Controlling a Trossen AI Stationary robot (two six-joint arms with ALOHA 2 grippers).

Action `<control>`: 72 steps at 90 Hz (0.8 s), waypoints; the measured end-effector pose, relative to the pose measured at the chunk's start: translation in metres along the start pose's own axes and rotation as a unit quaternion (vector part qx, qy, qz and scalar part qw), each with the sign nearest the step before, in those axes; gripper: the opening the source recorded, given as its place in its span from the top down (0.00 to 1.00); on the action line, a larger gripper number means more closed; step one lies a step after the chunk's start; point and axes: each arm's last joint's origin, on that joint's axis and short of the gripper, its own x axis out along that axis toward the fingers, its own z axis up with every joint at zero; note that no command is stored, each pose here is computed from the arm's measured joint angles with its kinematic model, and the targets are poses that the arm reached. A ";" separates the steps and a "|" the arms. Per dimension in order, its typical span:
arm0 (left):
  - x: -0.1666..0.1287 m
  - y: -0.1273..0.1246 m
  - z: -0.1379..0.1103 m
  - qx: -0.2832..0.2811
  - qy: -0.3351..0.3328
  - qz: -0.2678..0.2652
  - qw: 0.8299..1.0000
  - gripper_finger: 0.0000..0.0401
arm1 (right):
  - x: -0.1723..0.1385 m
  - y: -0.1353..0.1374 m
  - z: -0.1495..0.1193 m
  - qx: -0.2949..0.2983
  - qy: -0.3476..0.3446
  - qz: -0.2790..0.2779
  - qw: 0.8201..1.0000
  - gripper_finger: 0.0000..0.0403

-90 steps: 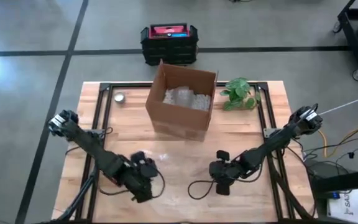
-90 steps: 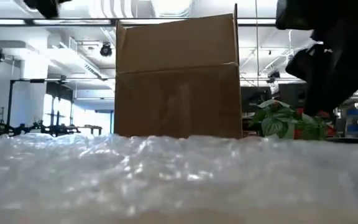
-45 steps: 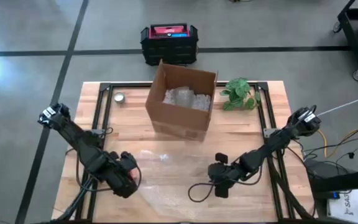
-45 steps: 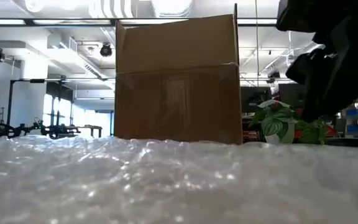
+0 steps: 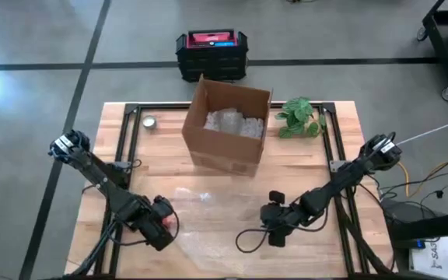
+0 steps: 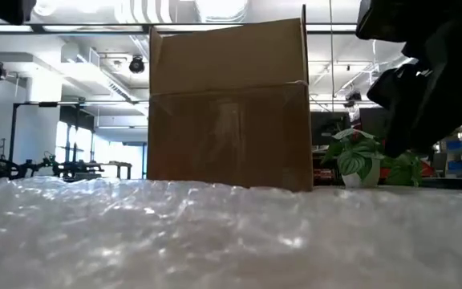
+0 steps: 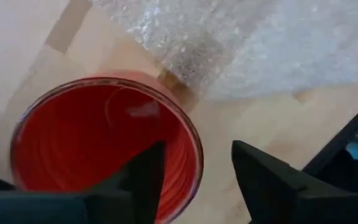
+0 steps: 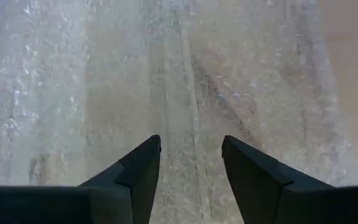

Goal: Wrap mug
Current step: Wrap the orange mug with bubble wrap

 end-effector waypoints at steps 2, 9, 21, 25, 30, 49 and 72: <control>0.002 0.000 0.000 0.000 0.000 -0.001 1.000 0.61 | 0.000 0.000 0.000 0.000 -0.001 0.001 1.000 0.62; 0.007 0.002 0.000 0.002 0.000 -0.001 1.000 0.66 | 0.000 0.001 0.001 -0.001 -0.005 0.004 1.000 0.63; 0.014 0.006 -0.001 0.003 0.001 0.006 1.000 0.77 | 0.000 0.001 0.001 -0.002 -0.007 0.005 1.000 0.64; 0.015 0.007 -0.001 0.003 0.001 0.009 1.000 0.83 | 0.000 0.001 0.001 -0.005 -0.007 0.005 1.000 0.65; 0.015 0.007 -0.001 0.004 0.001 0.010 1.000 0.90 | 0.000 0.001 0.001 -0.007 -0.007 0.005 1.000 0.66; 0.000 -0.001 0.000 0.027 -0.002 -0.001 1.000 0.98 | 0.000 0.001 0.001 -0.019 -0.007 0.005 1.000 0.70; -0.061 -0.032 0.012 0.109 -0.115 -0.048 0.986 0.99 | 0.000 0.001 0.001 -0.025 -0.006 0.005 1.000 0.76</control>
